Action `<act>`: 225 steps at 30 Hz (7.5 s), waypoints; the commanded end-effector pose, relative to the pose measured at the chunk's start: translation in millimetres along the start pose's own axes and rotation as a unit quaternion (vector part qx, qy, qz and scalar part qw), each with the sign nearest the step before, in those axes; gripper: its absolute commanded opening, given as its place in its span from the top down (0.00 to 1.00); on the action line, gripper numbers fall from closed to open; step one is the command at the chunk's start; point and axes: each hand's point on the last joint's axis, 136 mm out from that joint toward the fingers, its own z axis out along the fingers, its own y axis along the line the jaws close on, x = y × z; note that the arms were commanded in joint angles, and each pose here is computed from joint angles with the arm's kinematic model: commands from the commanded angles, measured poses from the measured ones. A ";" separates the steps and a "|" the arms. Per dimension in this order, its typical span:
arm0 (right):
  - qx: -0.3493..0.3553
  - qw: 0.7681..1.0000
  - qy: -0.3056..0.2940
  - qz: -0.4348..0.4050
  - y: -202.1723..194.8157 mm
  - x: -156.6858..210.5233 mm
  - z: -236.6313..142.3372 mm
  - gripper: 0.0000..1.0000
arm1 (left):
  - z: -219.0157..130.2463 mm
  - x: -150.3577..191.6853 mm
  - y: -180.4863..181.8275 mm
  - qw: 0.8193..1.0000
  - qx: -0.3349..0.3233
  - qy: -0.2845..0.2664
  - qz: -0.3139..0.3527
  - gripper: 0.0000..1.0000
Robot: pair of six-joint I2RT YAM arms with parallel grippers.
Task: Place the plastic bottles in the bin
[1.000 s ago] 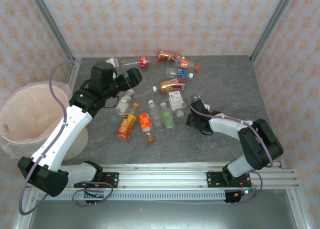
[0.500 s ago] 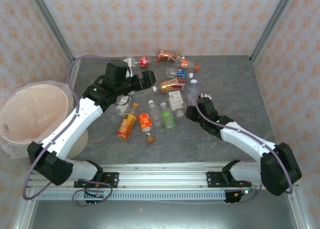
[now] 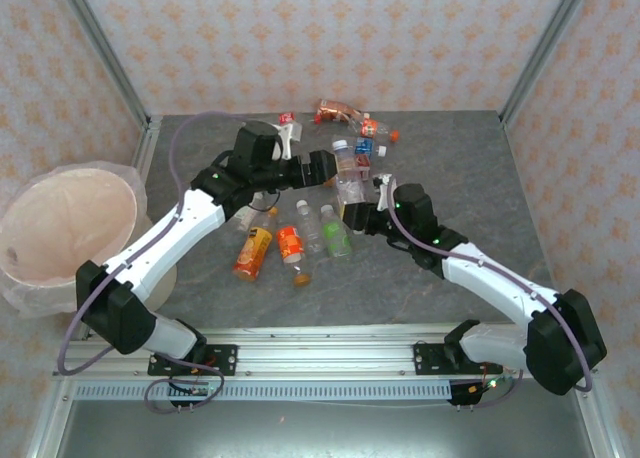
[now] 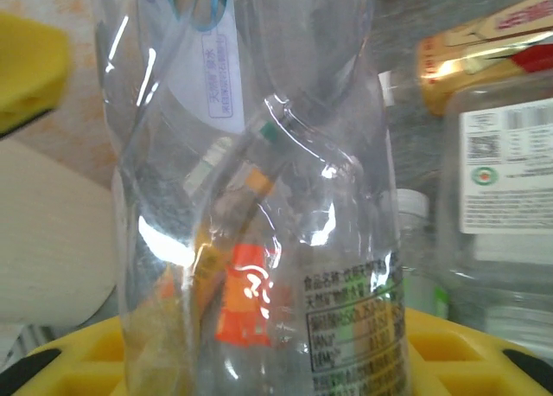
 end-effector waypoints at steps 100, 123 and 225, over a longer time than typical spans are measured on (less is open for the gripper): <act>0.289 0.950 -0.099 -0.067 -52.0 -50.0 8.6 0.01 | -435.5 4.4 200.3 0.635 -0.716 -0.280 -0.083 0.50; 0.302 0.948 -0.078 -0.065 -59.9 -38.9 10.2 0.01 | -374.9 49.0 319.7 0.707 -0.625 -0.131 -0.304 0.38; 0.306 0.934 -0.183 0.032 -72.2 -30.8 -84.8 0.01 | -6.0 47.3 339.4 0.869 -0.396 0.289 -0.072 0.14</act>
